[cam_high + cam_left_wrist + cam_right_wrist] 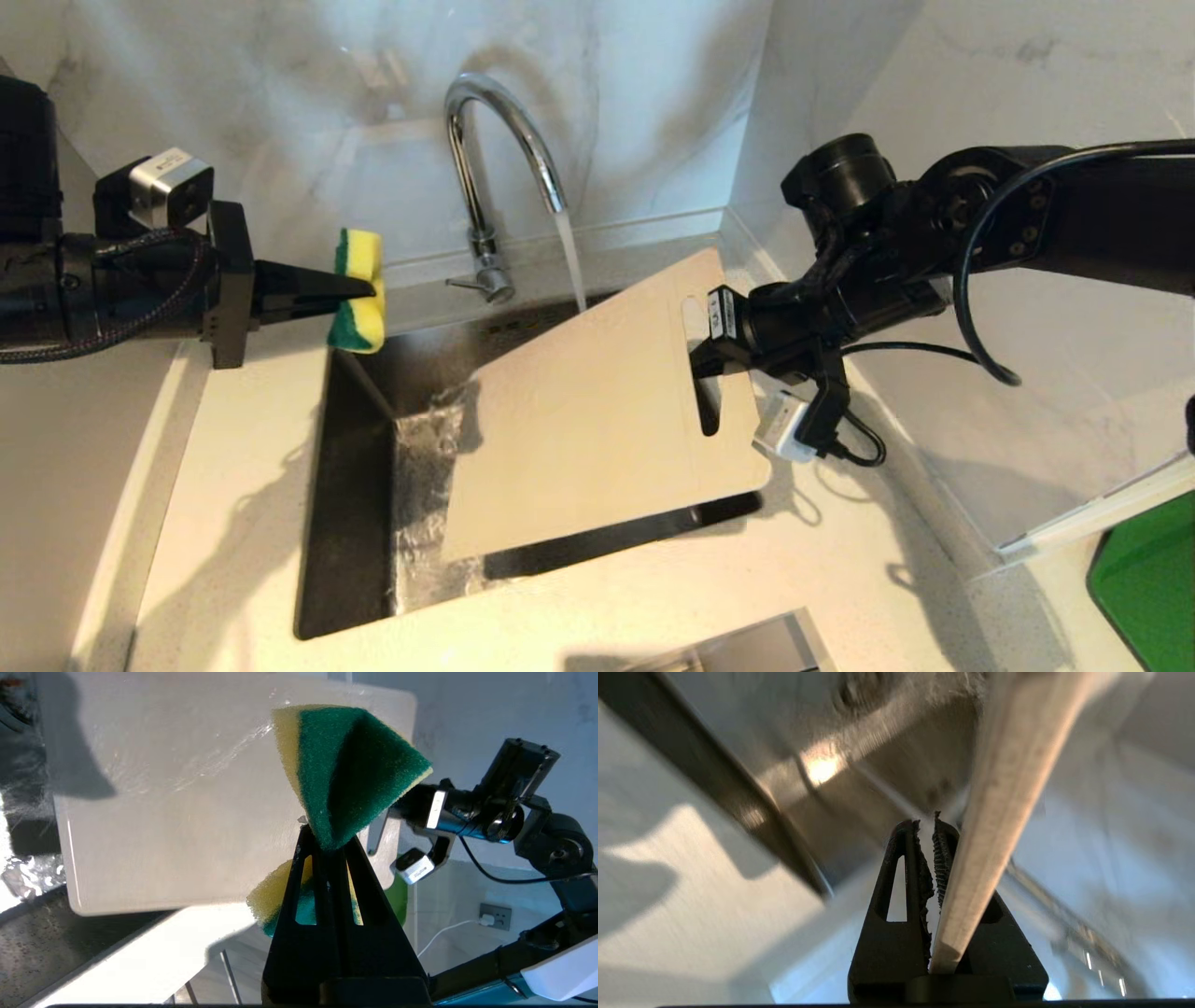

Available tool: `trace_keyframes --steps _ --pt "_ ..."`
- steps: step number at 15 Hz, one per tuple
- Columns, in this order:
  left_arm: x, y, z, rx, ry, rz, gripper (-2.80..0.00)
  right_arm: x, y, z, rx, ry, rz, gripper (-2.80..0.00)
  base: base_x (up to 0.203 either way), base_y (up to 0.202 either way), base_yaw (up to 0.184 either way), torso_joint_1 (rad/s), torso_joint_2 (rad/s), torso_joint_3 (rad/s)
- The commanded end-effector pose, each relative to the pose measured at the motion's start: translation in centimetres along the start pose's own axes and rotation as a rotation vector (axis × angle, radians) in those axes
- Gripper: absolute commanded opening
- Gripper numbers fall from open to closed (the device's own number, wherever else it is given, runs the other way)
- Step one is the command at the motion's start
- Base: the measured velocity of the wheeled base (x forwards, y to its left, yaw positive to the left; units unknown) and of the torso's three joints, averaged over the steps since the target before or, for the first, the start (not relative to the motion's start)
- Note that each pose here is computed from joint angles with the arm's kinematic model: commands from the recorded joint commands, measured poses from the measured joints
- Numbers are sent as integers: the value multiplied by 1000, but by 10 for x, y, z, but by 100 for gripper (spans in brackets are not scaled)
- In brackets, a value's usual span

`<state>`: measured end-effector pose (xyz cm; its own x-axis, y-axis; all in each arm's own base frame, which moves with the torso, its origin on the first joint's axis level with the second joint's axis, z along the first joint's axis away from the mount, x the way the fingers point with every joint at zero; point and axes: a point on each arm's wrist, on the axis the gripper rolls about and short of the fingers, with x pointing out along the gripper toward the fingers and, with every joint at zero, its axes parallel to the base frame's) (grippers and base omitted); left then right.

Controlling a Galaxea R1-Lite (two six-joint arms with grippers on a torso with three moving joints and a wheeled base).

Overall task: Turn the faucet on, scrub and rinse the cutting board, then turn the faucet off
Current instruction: Scrub the cutting board underwater

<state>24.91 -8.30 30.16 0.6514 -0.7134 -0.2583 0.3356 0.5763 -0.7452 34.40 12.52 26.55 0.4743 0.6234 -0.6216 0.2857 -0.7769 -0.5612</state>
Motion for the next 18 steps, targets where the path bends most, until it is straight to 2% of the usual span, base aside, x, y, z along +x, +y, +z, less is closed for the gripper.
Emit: trace_keyframes --steps 1,4,7,12,15,18 --pt "2 -3 -6 -2 22 -13 -280 -8 -16 23 -36 -48 -12 -280 0 0 0 0 0 0" --pt "8 -7 -15 -1 64 -29 -280 -15 -29 37 -62 -61 -16 -280 0 0 0 0 0 0" --pt "22 -11 -33 -1 142 -46 -280 -23 -35 39 -75 -44 -24 -280 0 0 0 0 0 0" --pt "66 6 -57 -45 266 2 -280 -22 -48 44 -78 -53 -41 -280 0 0 0 0 0 0" --pt "93 20 -65 -59 253 30 -280 -25 -52 45 -72 -44 -45 -280 0 0 0 0 0 0" --pt "105 25 -65 -74 230 41 -280 -25 -60 50 -77 -53 -58 -280 0 0 0 0 0 0"
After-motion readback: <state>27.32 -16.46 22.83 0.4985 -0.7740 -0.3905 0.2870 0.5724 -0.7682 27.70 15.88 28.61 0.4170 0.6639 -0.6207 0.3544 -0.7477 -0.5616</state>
